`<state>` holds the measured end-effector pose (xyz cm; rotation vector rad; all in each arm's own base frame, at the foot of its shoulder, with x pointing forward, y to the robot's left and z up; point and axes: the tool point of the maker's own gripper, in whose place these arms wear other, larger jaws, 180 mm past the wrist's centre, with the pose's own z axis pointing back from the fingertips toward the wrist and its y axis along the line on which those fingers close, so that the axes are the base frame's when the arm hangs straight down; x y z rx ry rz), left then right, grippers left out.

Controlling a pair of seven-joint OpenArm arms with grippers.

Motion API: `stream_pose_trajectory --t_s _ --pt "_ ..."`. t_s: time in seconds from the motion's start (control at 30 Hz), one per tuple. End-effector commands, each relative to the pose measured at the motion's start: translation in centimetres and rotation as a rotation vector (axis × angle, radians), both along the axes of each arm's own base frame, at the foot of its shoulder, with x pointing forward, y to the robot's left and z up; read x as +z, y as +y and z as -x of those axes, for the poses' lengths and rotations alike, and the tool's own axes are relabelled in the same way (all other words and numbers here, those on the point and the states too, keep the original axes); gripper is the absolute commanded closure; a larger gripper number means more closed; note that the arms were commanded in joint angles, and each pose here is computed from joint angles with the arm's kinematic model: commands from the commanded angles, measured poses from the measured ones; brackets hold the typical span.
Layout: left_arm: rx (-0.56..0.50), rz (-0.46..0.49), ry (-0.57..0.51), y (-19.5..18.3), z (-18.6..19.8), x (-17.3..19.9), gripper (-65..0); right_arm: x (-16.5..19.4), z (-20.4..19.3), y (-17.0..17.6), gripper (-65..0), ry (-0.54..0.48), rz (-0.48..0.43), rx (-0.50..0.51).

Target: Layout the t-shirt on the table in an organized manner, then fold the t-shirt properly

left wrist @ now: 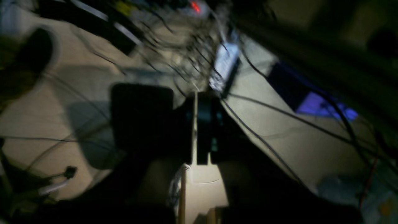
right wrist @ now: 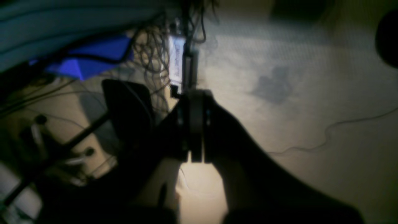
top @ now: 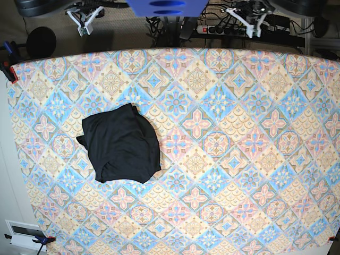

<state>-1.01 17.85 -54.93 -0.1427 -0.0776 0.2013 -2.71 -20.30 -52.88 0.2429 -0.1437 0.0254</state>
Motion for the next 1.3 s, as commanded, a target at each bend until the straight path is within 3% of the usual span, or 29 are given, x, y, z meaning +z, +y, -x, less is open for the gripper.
stream_pose_trajectory --t_s 0.0,0.1,0.23,0.47,0.63,0.7,0.93,1.1,1.27 --pt "-0.014 -0.015 0.003 0.4 0.1 -0.7 0.0 -0.4 2.2 -0.4 0.0 0.048 0.0 -0.017" --pt "-0.05 -0.019 0.015 -0.3 0.9 -2.8 0.0 -2.0 4.6 -0.1 0.0 0.093 -0.024 -0.079" --pt "-0.12 -0.04 0.008 -0.8 1.7 -5.4 0.0 -4.9 1.5 0.3 0.0 0.034 -0.064 -0.182" --pt "-0.205 -0.068 -0.02 -2.8 2.5 -8.7 0.0 -8.2 1.3 1.5 0.0 0.015 -0.109 -0.359" --pt "-0.304 -0.086 -0.06 -3.4 2.6 -9.7 0.0 -9.1 -1.0 1.9 0.0 -0.014 -0.106 -0.328" --pt "-0.329 -0.096 -0.061 -3.1 3.1 -9.9 0.0 -9.6 -1.3 1.8 0.0 -0.019 -0.077 -0.323" --pt "-0.333 -0.093 -0.086 -3.8 1.3 -10.1 0.0 -11.7 -1.0 -1.1 0.0 -0.003 0.165 -0.37" --pt "-0.328 -0.119 -0.093 -2.9 -0.3 -10.4 0.0 -12.2 -2.6 1.1 0.0 -0.022 0.143 -0.399" --pt "-0.322 -0.131 -0.115 -2.6 -2.2 -10.4 0.0 -12.3 -2.4 0.4 0.0 -0.015 0.192 -0.408"
